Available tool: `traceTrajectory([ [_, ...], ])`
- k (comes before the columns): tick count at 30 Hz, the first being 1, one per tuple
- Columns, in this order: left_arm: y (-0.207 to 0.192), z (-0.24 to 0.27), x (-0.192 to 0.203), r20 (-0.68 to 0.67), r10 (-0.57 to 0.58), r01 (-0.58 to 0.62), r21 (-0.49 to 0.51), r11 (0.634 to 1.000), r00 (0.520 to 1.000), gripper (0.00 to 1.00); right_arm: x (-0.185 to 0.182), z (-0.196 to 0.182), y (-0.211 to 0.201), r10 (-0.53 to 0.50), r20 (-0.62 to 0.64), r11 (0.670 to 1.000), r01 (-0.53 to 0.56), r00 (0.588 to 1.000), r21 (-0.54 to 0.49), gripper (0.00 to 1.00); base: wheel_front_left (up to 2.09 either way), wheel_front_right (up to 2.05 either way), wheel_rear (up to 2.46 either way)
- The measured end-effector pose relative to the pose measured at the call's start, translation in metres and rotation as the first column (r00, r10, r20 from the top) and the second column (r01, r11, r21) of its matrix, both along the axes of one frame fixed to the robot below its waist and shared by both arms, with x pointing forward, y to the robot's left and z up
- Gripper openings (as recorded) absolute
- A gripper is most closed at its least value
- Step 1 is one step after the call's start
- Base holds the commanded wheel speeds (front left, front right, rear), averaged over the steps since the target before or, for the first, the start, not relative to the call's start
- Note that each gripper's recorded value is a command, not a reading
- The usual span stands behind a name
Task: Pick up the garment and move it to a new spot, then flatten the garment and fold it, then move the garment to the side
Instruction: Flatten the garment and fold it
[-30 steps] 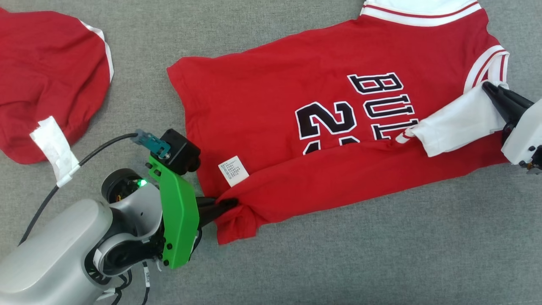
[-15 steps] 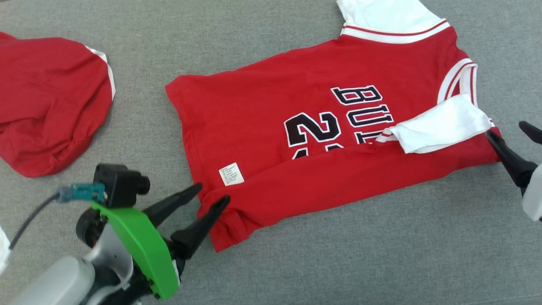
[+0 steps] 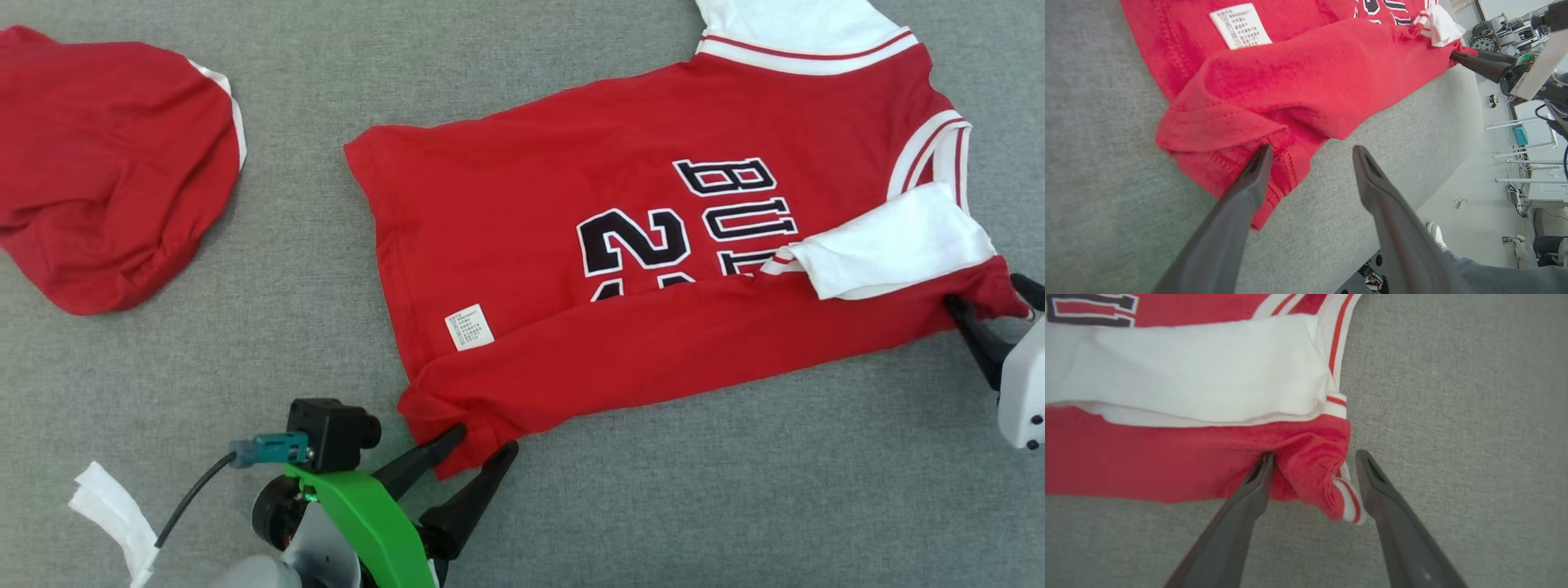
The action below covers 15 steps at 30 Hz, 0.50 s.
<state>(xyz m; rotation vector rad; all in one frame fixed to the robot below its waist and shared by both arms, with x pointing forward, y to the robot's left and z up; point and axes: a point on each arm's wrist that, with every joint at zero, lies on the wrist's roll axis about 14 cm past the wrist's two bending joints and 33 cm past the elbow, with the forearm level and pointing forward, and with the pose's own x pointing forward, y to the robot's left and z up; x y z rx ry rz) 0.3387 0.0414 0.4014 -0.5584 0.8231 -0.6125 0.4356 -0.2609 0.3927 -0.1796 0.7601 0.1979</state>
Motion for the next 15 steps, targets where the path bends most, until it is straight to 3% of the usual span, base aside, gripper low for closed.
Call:
traceTrajectory([
  [8,-0.004,-0.017,-0.006,-0.038,-0.018,0.018,0.016,1.0,0.999,1.0,-0.003,-0.018,0.008,0.002,-0.07,1.0,0.0,0.998,0.031,1.0,0.0,0.0,0.0],
  [9,-0.004,-0.017,-0.005,-0.034,-0.016,0.016,0.014,1.0,0.999,0.88,-0.003,-0.018,0.007,0.0,-0.072,0.999,0.002,0.997,0.033,1.0,0.0,0.0,0.0],
  [10,-0.004,-0.018,-0.004,-0.031,-0.014,0.015,0.014,1.0,0.999,0.47,-0.004,-0.019,0.006,-0.003,-0.075,0.999,0.006,0.997,0.037,1.0,0.0,0.0,0.0],
  [11,-0.003,-0.019,-0.003,-0.031,-0.014,0.014,0.016,1.0,0.999,0.36,-0.005,-0.019,0.006,-0.007,-0.079,0.999,0.01,0.997,0.045,1.0,0.0,0.0,0.0],
  [12,-0.003,-0.02,-0.003,-0.03,-0.012,0.013,0.017,1.0,0.999,0.0,-0.006,-0.019,0.006,-0.01,-0.082,0.999,0.015,0.997,0.052,1.0,0.0,0.0,0.0],
  [13,-0.002,-0.02,-0.002,-0.03,-0.011,0.012,0.018,1.0,0.999,0.0,-0.007,-0.019,0.006,-0.014,-0.084,0.998,0.019,0.996,0.058,0.81,0.0,0.0,0.0],
  [14,0.0,-0.021,-0.002,-0.031,-0.012,0.012,0.021,1.0,0.999,0.0,-0.007,-0.018,0.005,-0.018,-0.085,0.998,0.024,0.996,0.064,0.25,0.0,0.0,0.0],
  [15,0.003,-0.023,-0.002,-0.035,-0.007,0.008,0.026,1.0,0.999,0.0,-0.008,-0.018,0.005,-0.02,-0.086,0.997,0.026,0.996,0.068,0.0,0.0,0.0,0.0],
])
